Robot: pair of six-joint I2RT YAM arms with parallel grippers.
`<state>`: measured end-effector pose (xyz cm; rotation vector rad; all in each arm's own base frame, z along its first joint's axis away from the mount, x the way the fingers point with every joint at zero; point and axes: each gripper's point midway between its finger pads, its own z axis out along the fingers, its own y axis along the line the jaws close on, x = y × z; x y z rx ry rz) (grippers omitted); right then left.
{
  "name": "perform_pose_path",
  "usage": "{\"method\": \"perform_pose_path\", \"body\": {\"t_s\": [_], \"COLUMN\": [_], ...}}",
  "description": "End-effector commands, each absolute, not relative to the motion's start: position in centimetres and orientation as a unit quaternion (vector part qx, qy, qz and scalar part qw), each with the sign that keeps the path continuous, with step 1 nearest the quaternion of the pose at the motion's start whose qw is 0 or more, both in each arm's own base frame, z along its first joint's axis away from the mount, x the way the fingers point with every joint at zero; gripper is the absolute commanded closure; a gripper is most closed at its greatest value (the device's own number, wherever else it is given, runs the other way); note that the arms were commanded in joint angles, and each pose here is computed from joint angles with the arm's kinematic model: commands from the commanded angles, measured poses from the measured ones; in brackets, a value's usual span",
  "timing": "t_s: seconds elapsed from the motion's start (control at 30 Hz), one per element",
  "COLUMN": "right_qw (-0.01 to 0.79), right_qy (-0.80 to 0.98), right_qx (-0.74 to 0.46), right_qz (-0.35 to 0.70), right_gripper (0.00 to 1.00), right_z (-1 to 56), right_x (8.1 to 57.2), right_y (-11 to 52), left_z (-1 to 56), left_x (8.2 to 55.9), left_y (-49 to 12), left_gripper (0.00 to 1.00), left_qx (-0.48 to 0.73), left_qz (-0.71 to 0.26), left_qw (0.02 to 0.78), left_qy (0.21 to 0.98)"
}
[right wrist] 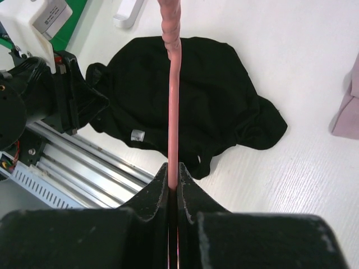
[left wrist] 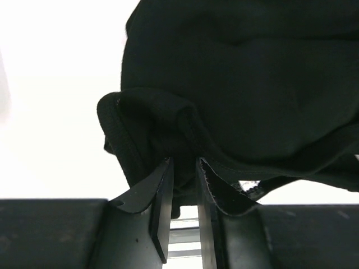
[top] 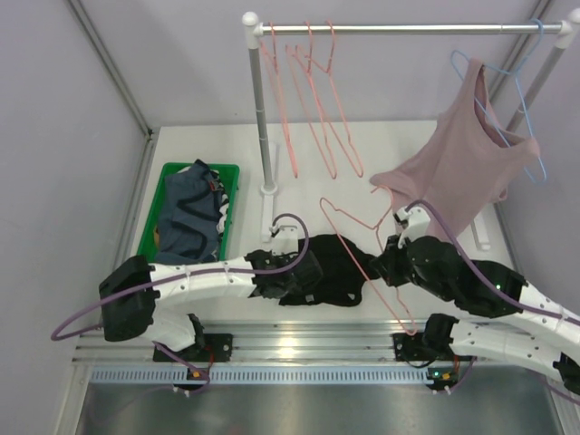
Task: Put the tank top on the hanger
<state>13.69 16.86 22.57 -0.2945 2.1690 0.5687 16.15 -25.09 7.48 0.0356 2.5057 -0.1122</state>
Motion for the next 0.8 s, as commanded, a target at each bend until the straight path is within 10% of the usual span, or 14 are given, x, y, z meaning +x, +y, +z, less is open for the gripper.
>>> {"method": "perform_pose_path", "body": {"t_s": [0.0,0.2,0.77], "right_qw": [0.423,0.396,0.307], "right_qy": [0.861,0.860,0.839], "right_qx": [-0.128,-0.173,-0.297], "right_qz": [0.250,0.271,0.338], "right_gripper": [1.00,1.00,1.00], "right_z": [23.6,23.8,22.8], "right_x": [12.9,11.4,6.5], "right_y": [17.1,17.9,19.5], "left_z": [7.9,8.4,10.8], "left_x": [16.4,16.4,15.7], "left_y": [-24.6,-24.1,-23.4], "left_gripper": [0.76,1.00,1.00], "left_qx": [-0.001,-0.003,0.003], "left_qz": [-0.048,-0.053,-0.138], "left_qw": [0.326,0.334,0.359], "left_qy": [0.944,0.941,0.923]}}
